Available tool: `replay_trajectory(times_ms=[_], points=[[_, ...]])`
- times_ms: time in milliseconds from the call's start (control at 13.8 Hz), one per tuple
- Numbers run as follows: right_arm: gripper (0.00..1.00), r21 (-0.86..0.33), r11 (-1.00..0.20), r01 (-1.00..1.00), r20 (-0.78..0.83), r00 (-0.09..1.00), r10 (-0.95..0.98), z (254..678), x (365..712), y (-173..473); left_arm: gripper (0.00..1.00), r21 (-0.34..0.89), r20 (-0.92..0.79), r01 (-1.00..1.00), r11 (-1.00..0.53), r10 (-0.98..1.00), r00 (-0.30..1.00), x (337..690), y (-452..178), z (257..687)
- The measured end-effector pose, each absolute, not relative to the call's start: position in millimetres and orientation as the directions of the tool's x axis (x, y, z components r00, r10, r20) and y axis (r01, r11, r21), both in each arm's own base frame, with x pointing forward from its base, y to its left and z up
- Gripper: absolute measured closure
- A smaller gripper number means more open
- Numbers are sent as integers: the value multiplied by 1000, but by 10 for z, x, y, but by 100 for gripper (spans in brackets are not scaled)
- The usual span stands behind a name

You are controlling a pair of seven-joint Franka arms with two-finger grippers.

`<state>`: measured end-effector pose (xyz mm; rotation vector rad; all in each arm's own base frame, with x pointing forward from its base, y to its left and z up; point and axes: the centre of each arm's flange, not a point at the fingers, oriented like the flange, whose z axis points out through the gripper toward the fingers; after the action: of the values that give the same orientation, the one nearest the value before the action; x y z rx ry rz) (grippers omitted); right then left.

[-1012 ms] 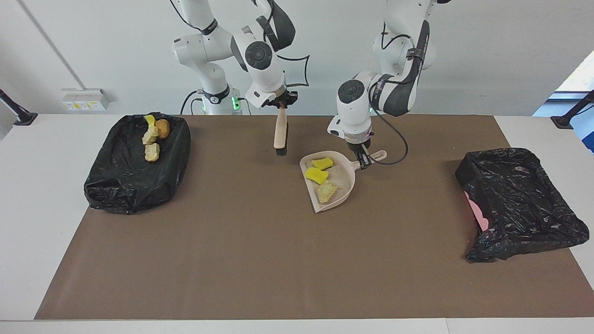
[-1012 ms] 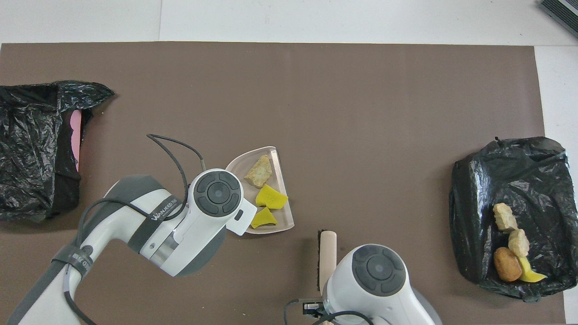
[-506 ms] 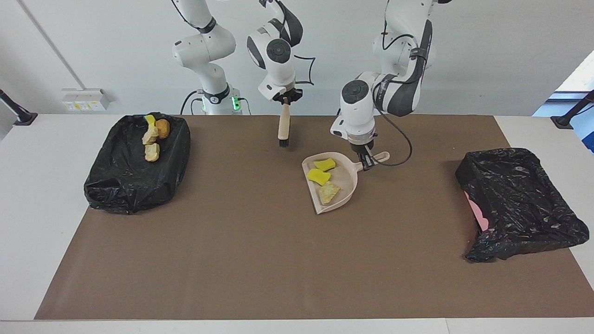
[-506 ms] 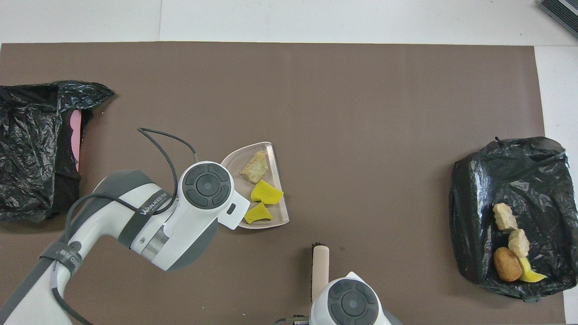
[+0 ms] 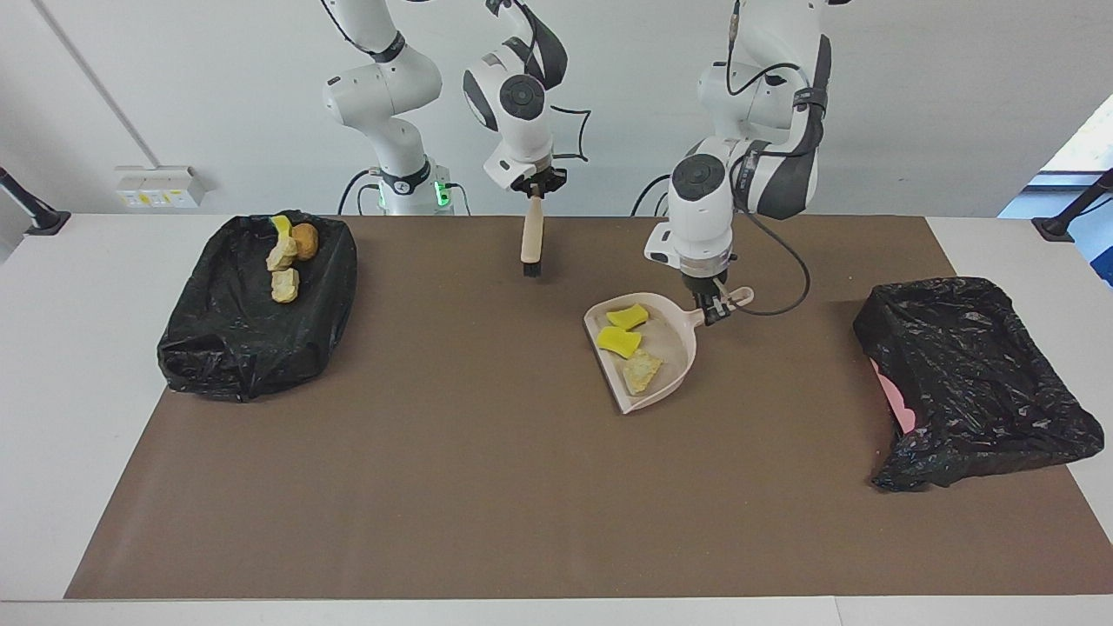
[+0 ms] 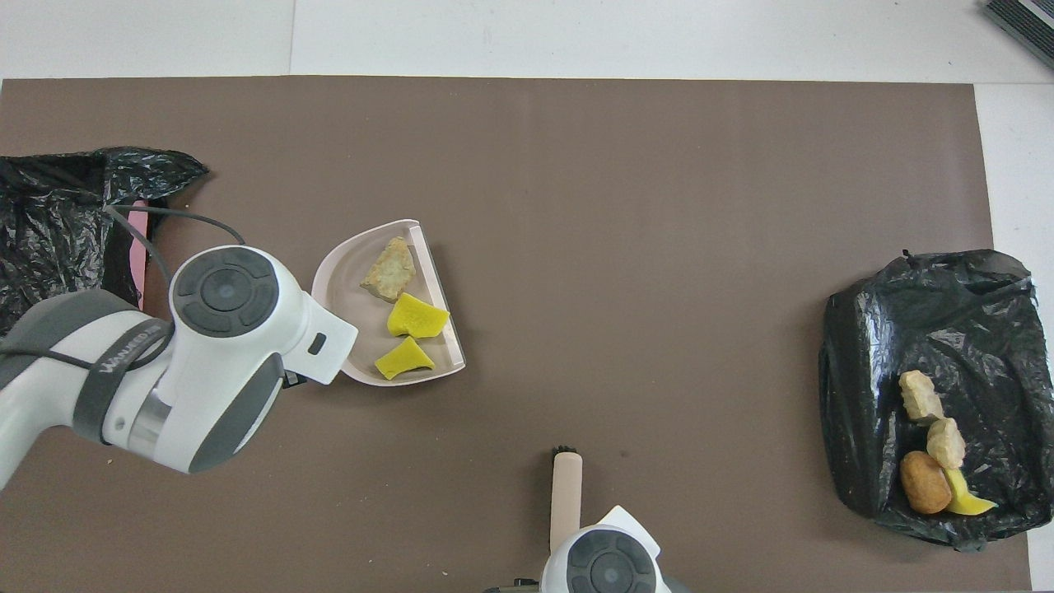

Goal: Sweep and dump trash in bin
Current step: 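Carry the dustpan to the bag with the left gripper while the right gripper lowers, then tip the dustpan into the bag with the left gripper while the right gripper withdraws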

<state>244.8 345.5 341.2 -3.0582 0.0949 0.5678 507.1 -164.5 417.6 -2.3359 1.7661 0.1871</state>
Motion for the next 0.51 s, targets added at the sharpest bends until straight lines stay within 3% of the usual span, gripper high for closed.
replay_trajectory(times_ms=[506], points=[[74, 46, -999, 7, -330, 944, -9, 3236, 2412, 3456, 69, -145, -195, -855, -498, -833, 518, 5352, -38, 4963]])
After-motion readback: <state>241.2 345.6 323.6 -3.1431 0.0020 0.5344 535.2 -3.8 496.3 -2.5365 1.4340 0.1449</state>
